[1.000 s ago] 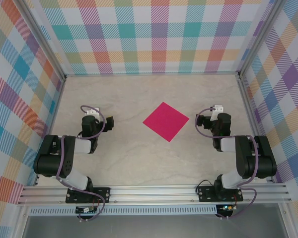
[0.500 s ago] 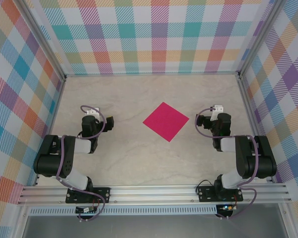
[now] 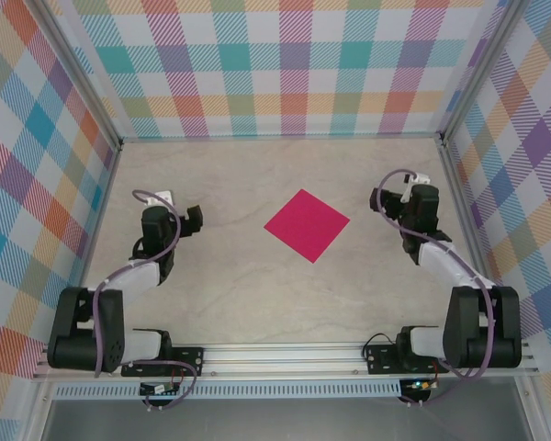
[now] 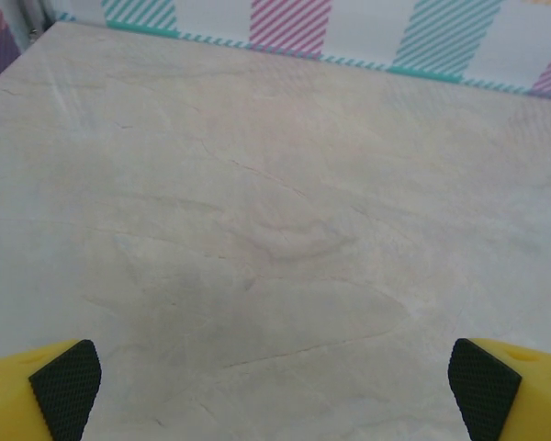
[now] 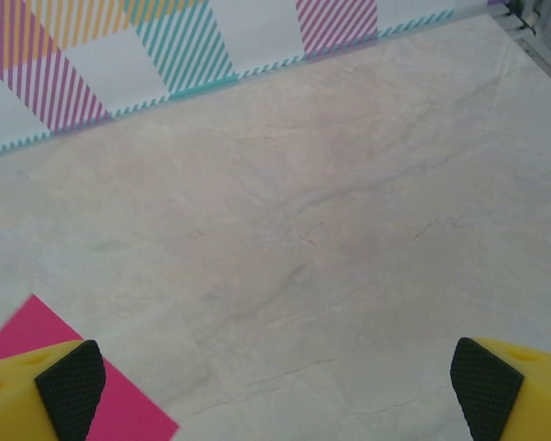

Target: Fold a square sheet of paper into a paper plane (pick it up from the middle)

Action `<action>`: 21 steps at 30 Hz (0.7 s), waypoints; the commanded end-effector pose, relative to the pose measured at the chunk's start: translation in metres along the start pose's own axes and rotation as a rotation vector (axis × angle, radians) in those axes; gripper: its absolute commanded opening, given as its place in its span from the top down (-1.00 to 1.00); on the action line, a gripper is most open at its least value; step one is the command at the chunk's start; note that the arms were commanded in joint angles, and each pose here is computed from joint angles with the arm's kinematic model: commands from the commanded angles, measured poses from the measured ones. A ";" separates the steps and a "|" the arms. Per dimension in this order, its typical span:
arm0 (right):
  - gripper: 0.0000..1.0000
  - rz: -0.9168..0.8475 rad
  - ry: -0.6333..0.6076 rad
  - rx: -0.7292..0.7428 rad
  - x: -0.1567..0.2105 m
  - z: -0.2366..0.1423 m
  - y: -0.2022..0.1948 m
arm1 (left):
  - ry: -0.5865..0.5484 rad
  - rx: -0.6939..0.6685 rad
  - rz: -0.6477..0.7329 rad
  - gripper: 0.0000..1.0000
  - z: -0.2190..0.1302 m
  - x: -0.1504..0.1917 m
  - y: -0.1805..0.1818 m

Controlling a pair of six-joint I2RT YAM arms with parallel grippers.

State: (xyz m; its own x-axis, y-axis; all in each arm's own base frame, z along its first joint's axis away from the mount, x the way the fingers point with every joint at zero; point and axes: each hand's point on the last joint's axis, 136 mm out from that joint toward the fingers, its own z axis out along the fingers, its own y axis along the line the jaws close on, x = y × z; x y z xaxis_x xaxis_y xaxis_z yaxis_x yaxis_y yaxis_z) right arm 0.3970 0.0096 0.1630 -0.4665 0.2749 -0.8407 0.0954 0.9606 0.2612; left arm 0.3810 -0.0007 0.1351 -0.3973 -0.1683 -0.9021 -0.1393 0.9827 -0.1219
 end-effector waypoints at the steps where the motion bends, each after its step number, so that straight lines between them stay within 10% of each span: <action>1: -0.99 0.272 0.242 0.153 0.037 -0.017 -0.018 | 0.107 -0.041 -0.116 -1.00 -0.020 0.000 0.006; 12: -0.99 0.214 0.470 -0.193 0.053 -0.017 0.102 | 0.352 0.169 -0.293 -1.00 -0.046 -0.012 -0.044; 21: -1.00 0.163 0.692 -0.199 0.106 0.038 0.173 | 0.294 0.157 -0.307 -1.00 -0.058 -0.018 -0.039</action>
State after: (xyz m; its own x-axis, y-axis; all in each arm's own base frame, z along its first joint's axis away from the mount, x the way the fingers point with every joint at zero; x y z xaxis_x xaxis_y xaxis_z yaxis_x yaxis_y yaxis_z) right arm 0.3969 0.1989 0.1195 -0.8832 0.2440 -0.4005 0.0179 0.8709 0.4911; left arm 0.3487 -0.0423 0.1735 -0.6220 -0.4247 -0.6579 -0.1522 0.8897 -0.4304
